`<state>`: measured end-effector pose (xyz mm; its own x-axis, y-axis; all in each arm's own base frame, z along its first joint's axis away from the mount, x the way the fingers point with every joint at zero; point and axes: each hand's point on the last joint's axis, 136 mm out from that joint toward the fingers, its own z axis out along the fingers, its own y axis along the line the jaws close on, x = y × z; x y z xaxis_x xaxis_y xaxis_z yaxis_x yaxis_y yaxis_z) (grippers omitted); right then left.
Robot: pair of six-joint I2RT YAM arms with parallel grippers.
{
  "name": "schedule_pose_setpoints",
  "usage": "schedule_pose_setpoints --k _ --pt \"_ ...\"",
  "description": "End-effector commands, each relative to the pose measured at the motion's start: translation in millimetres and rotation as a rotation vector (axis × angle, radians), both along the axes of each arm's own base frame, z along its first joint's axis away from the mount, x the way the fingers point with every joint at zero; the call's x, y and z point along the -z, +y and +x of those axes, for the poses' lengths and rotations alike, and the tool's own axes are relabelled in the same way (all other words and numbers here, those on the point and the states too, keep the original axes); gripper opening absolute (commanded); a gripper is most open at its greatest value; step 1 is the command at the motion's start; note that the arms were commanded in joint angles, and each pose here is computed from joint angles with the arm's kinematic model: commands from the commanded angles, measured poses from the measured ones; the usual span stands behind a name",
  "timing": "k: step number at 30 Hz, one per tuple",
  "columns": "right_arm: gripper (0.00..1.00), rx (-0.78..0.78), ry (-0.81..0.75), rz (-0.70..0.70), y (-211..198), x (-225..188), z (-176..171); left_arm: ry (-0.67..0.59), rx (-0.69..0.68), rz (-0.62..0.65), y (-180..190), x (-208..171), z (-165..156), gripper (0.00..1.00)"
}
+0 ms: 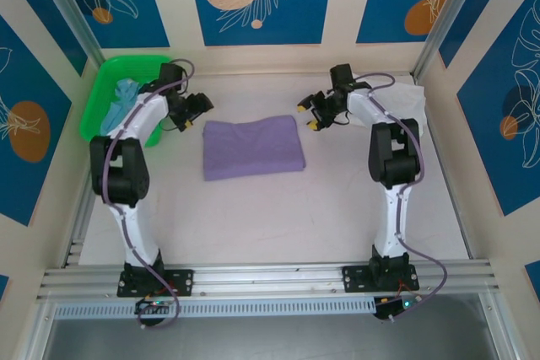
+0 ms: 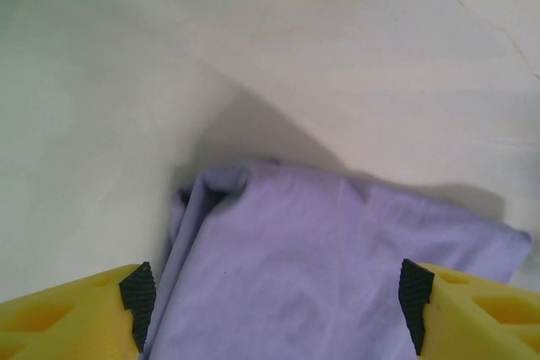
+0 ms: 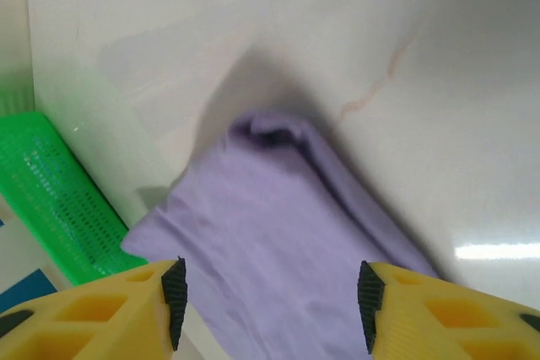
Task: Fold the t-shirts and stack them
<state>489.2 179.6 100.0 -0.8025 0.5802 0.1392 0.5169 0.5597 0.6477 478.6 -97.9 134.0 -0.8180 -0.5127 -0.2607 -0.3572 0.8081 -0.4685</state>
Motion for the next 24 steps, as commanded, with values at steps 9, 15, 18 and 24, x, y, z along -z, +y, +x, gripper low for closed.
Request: schedule_pose_setpoints --k 9,15,18,24 --pt "0.36 -0.265 -0.129 -0.042 87.9 6.0 -90.4 -0.068 0.236 0.063 -109.5 15.1 -76.4 0.34" --pt "0.31 -0.284 -0.004 -0.068 91.3 65.5 -109.2 0.067 0.275 0.185 -102.2 93.4 -99.4 0.26" --pt "0.31 -0.286 0.026 -0.08 83.1 81.4 -126.8 0.123 0.292 0.216 -89.6 119.6 -122.9 0.28" --pt "0.32 -0.322 0.066 -0.128 74.8 106.2 -193.0 0.213 0.299 0.196 -69.9 145.2 -188.3 0.29"
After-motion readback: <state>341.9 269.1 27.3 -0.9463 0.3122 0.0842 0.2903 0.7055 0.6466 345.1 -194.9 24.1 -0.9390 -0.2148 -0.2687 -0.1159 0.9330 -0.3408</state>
